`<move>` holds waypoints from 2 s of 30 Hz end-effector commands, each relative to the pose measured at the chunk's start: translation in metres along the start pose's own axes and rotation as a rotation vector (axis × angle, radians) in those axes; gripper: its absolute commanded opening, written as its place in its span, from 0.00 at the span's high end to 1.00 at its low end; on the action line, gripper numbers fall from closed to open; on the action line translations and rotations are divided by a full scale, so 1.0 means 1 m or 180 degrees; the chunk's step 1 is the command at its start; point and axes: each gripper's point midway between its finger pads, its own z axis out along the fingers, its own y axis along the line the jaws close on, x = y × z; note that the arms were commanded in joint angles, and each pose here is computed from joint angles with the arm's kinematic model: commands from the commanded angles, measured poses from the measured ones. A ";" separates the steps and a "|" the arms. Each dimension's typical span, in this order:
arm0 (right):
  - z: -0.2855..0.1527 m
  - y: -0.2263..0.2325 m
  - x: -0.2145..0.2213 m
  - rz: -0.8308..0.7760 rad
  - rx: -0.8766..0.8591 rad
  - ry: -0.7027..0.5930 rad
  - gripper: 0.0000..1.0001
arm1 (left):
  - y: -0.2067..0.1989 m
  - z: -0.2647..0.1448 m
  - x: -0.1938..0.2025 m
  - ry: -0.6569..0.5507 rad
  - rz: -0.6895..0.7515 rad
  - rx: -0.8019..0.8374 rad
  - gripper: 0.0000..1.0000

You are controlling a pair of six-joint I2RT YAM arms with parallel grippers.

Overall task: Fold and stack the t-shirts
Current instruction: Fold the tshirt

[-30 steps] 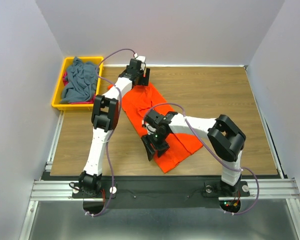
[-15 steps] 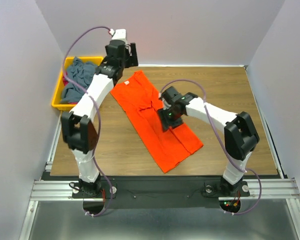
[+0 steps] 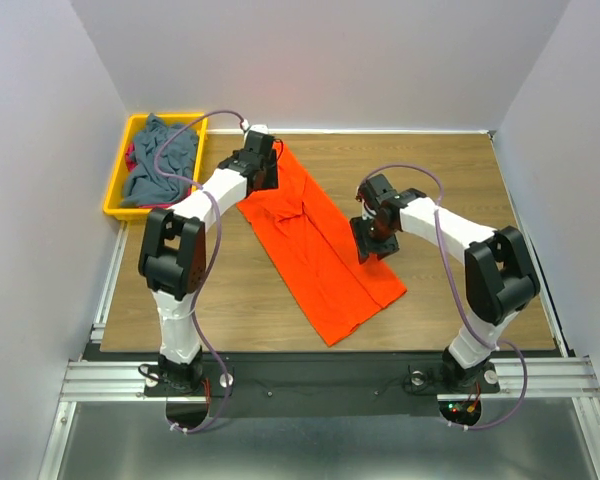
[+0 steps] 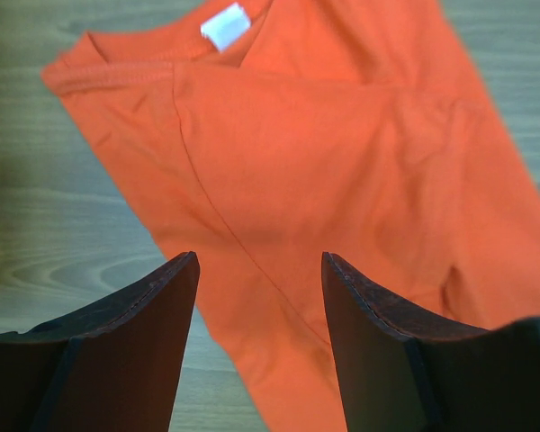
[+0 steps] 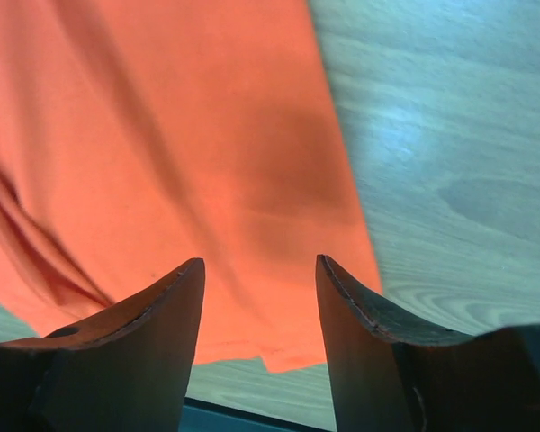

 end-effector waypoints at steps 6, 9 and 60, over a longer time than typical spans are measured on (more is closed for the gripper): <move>-0.013 -0.011 -0.003 0.0094 0.0158 -0.0305 0.37 | 0.005 0.042 0.006 0.0046 0.0042 -0.0243 0.33; -0.016 -0.014 -0.002 0.0105 0.0178 -0.0335 0.36 | 0.004 0.060 0.014 0.0135 0.0084 -0.0227 0.33; -0.046 -0.042 -0.005 0.0636 0.0285 -0.0685 0.47 | -0.036 -0.056 -0.103 -0.0656 -0.0470 0.0745 0.09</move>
